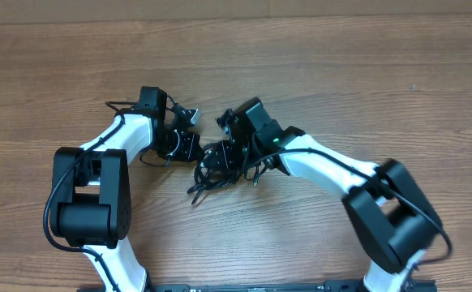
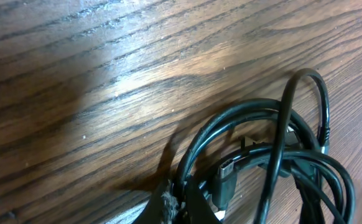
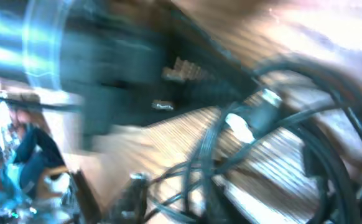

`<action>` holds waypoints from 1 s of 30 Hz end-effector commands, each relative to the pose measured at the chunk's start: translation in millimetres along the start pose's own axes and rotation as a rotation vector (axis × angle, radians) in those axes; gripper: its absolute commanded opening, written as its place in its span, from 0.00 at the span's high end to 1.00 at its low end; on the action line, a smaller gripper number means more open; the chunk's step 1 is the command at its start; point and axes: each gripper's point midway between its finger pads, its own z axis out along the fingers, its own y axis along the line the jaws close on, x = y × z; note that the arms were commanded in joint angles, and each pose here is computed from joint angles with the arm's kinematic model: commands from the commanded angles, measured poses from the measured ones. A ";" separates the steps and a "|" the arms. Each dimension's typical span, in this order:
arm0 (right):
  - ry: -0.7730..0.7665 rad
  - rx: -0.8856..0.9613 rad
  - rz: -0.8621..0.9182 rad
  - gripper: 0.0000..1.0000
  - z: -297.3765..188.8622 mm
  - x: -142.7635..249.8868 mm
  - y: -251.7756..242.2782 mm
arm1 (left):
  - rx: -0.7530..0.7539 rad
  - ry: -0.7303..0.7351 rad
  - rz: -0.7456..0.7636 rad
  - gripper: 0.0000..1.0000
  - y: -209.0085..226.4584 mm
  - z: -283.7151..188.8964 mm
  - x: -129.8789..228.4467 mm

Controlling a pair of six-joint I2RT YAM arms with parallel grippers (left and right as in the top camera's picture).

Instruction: Untangle cables

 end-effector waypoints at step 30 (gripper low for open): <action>-0.279 0.466 0.299 0.66 -18.0 -30.2 -83.9 | 0.030 0.025 0.138 0.96 -7.9 3.3 2.3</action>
